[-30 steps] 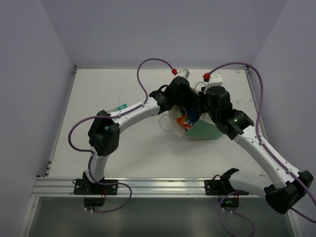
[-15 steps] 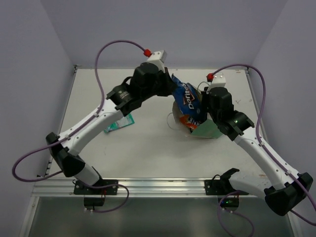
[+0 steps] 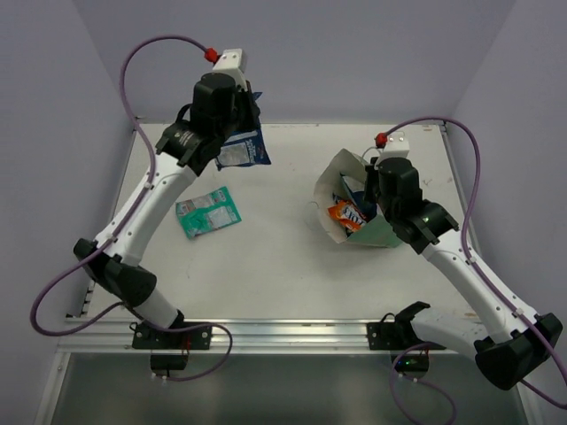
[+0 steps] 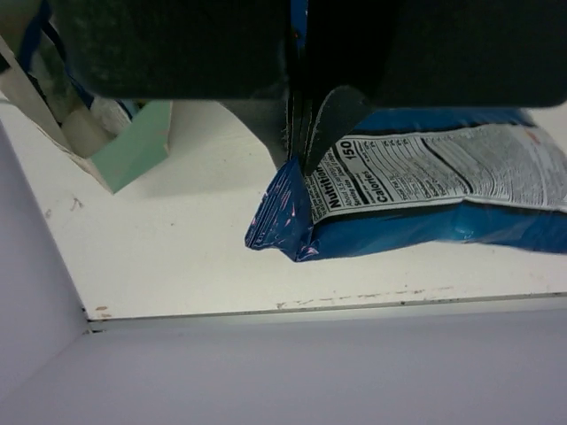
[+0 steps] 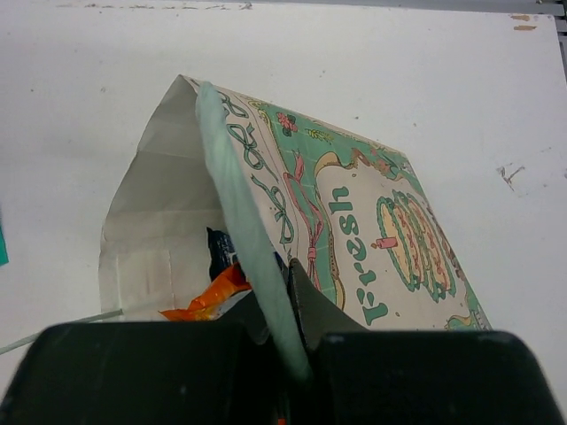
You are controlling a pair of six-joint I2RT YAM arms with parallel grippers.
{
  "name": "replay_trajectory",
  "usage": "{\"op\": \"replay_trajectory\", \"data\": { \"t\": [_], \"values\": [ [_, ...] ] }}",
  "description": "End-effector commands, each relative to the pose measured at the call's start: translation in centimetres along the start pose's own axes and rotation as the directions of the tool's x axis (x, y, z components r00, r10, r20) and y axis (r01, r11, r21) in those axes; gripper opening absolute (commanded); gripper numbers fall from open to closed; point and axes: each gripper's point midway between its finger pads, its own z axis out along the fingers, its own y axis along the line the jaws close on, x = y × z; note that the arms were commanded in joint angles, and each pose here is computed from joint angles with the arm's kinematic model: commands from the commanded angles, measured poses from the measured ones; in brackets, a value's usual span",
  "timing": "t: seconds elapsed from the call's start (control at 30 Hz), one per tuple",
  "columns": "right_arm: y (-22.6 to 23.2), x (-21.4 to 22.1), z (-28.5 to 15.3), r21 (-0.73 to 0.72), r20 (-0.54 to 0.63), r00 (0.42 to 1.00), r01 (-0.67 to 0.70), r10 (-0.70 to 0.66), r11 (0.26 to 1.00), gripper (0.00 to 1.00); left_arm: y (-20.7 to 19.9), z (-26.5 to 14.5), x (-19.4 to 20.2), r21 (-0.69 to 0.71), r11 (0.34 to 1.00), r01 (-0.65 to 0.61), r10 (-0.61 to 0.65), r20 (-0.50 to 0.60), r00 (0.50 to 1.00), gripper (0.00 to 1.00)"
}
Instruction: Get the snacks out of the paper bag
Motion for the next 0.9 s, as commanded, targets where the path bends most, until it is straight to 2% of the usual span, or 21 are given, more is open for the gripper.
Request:
{"op": "replay_trajectory", "data": {
  "t": [0.0,0.13,0.23,0.27,0.33,0.37,0.43,0.53,0.67,0.7,0.8,0.87],
  "values": [
    [-0.4,0.1,-0.2,0.003,-0.013,1.0,0.016,-0.016,1.0,0.0,0.5,5.1,-0.4,0.027,0.998,-0.062,0.061,0.04,0.997,0.0],
    [-0.1,0.1,-0.2,-0.009,-0.018,1.0,0.013,-0.013,1.0,0.0,1.9,10.2,1.3,0.038,0.999,-0.015,0.014,0.025,1.0,0.0],
    [0.3,0.2,-0.1,-0.028,-0.024,1.0,0.013,-0.014,1.0,0.0,4.4,13.5,3.9,0.01,1.0,0.025,-0.025,-0.001,1.0,0.27],
    [0.4,0.3,0.0,-0.03,-0.028,0.999,0.015,-0.015,0.999,0.0,5.2,14.7,5.2,-0.001,0.999,0.034,-0.034,-0.016,0.999,0.47],
    [0.5,0.6,0.2,-0.035,-0.037,0.999,0.017,-0.018,0.999,0.0,6.2,15.5,5.7,-0.009,0.998,0.067,-0.068,-0.032,0.997,0.62],
    [0.6,0.5,0.2,-0.039,-0.037,0.999,0.017,-0.019,0.999,0.0,5.6,15.5,5.9,0.028,0.997,0.078,-0.076,-0.059,0.995,0.73],
    [0.6,0.6,0.2,-0.04,-0.04,0.999,0.018,-0.02,0.999,0.0,3.9,14.8,5.7,0.089,0.99,0.106,-0.098,-0.083,0.992,0.85],
    [0.5,0.3,0.0,-0.038,-0.03,0.999,0.014,-0.016,0.999,0.0,-0.2,11.6,5.3,0.211,0.964,0.162,-0.14,-0.116,0.983,0.91],
    [0.4,0.0,-0.2,-0.028,-0.03,0.999,0.011,-0.012,1.0,0.0,-6.5,5.5,6.5,0.308,0.934,0.182,-0.141,-0.15,0.979,0.91],
    [0.3,0.0,-0.2,-0.028,-0.031,0.999,0.01,-0.011,1.0,0.0,-9.7,3.6,7.9,0.352,0.916,0.193,-0.135,-0.182,0.974,0.9],
    [0.4,-0.1,-0.4,-0.034,-0.031,0.999,0.006,-0.007,0.999,0.0,-13.8,0.7,11.5,0.374,0.897,0.236,-0.147,-0.252,0.956,0.87],
    [0.5,-0.3,-0.5,-0.041,-0.025,1.0,0.003,-0.004,0.999,0.0,-14.7,0.7,14.5,0.365,0.893,0.264,-0.156,-0.299,0.941,0.84]
  ]
}}
